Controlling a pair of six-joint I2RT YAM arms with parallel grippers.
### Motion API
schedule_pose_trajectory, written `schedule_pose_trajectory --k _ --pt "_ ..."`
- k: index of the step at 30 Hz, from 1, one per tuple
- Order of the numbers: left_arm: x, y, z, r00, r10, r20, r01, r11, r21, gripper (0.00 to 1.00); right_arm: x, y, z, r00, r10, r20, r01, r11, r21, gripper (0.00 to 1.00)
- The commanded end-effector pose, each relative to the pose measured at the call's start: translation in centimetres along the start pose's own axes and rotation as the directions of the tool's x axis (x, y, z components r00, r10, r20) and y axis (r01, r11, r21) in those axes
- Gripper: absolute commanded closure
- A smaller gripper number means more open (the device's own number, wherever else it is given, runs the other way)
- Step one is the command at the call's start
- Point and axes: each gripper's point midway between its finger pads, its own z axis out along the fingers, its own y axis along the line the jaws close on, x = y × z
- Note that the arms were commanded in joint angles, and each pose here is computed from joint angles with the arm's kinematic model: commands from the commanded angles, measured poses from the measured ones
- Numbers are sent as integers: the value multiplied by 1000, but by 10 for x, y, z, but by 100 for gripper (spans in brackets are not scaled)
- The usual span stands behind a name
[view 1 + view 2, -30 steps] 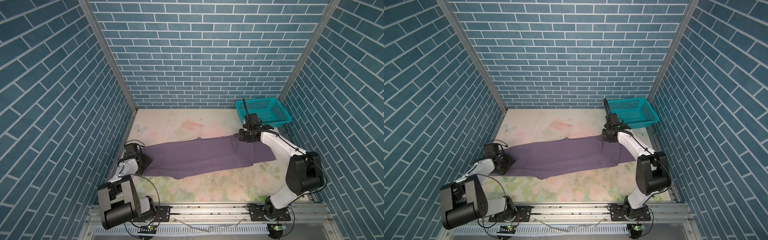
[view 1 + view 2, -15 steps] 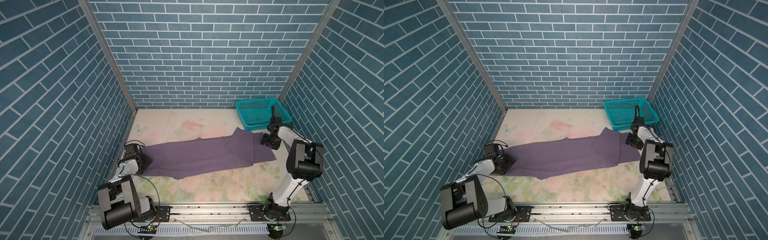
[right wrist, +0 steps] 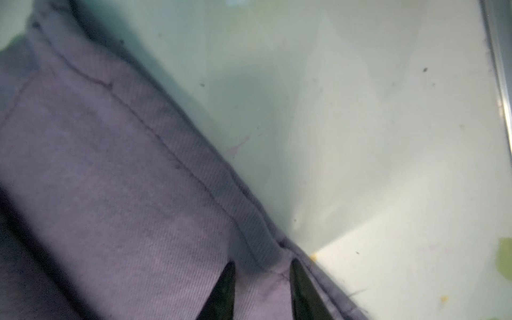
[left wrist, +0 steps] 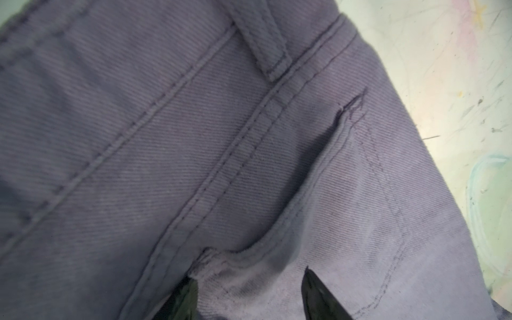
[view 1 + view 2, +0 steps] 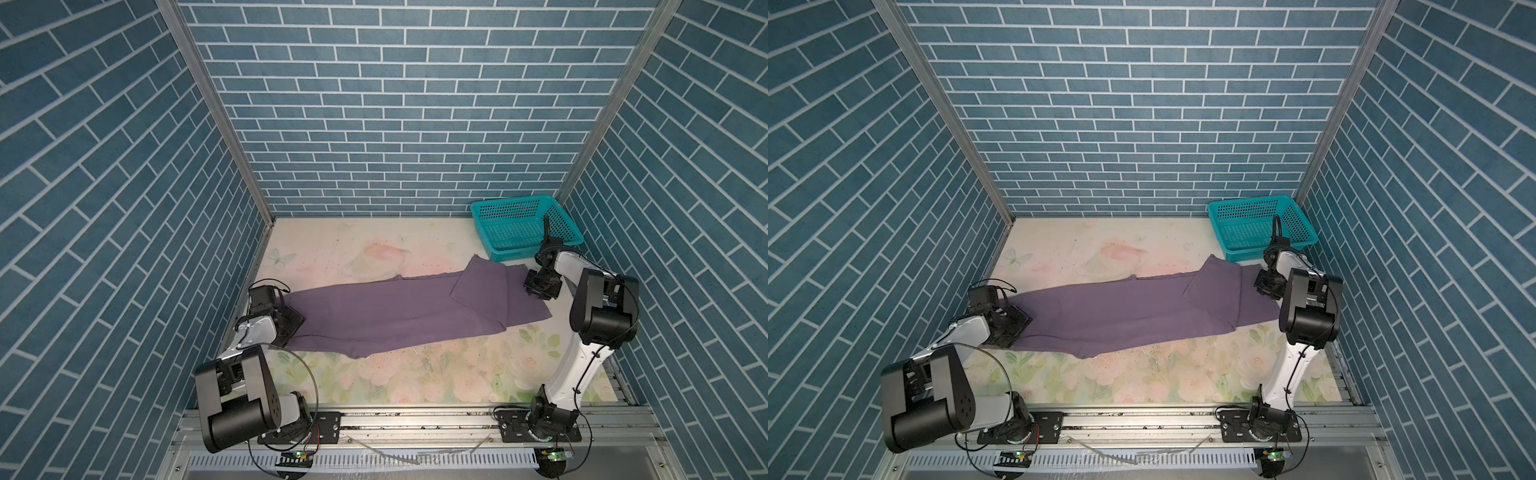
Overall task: Fold and stack the trousers
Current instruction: Smooth out the trousers at the center of the table, then move the trousers to the center of the table.
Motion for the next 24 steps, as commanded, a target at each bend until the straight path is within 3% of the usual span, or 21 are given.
schedule_pose_trajectory --k 1,2,10,21,22,24 --pt "18 17 10 998 -10 -67 7 998 -56 39 16 -10 22 995 52 -84 -53 999 -11 90" --pt "19 17 11 998 -11 -69 7 998 -58 39 15 -13 21 993 81 -80 -83 996 -25 100" --pt "19 20 13 997 -12 -72 7 998 -70 39 1 -73 0 955 294 -23 -295 955 -23 100" --pt "18 23 15 998 -14 -68 8 996 -86 39 0 -102 -6 945 327 26 -328 943 50 100" --pt "19 24 15 998 -12 -69 6 996 -86 39 2 -101 -5 945 326 19 -327 944 48 99" --pt "19 23 16 997 -14 -71 8 996 -84 39 4 -95 -9 949 313 27 -314 948 48 81"
